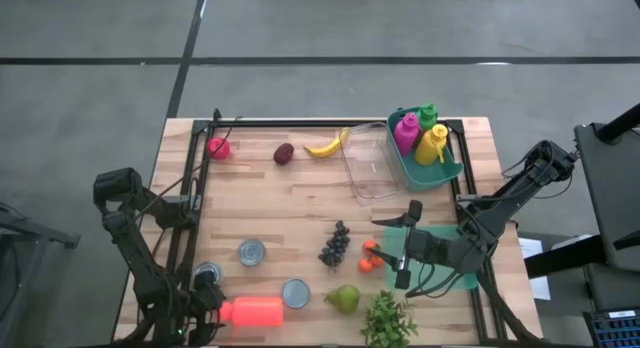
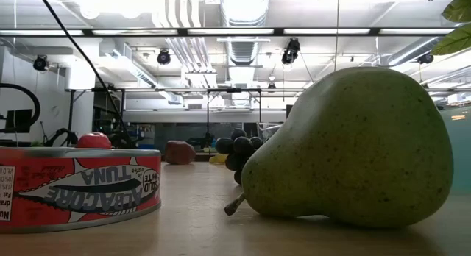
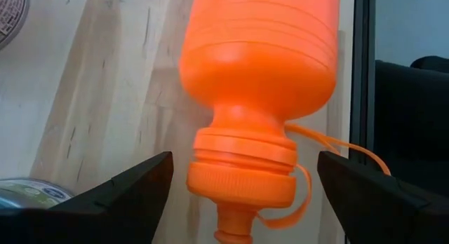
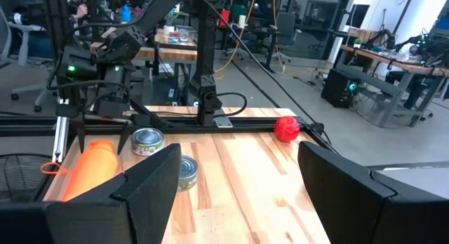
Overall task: Pick & Place Food Item
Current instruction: Put the orange water bottle into the green bin
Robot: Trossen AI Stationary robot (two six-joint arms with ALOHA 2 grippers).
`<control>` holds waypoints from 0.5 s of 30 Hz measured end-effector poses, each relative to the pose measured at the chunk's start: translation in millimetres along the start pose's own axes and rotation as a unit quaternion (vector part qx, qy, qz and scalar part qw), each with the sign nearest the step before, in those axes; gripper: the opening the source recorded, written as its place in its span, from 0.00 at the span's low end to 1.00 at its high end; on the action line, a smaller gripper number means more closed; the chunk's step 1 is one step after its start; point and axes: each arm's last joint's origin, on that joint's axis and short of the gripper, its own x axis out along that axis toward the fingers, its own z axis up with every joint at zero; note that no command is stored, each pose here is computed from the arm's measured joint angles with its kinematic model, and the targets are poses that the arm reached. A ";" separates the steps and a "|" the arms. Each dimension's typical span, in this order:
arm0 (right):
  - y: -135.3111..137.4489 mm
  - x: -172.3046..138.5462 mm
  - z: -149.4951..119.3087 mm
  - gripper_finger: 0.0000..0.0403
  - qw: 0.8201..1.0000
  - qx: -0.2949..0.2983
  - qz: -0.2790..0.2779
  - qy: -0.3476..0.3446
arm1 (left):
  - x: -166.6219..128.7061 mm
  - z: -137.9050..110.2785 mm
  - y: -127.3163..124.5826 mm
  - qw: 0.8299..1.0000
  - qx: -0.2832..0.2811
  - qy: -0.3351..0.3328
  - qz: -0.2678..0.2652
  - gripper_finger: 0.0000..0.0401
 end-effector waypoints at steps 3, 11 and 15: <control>0.0 0.0 0.0 0.71 1.000 -0.001 0.000 0.000 | 0.0 -0.1 -0.1 1.000 0.002 0.001 0.000 0.86; 0.0 0.0 0.0 0.71 1.000 0.000 0.000 0.000 | 0.1 -0.3 -0.5 1.000 0.005 0.003 -0.003 0.69; 0.0 0.0 0.0 0.71 1.000 0.000 0.000 0.000 | 0.0 -0.1 -1.8 1.000 0.011 0.003 -0.010 0.61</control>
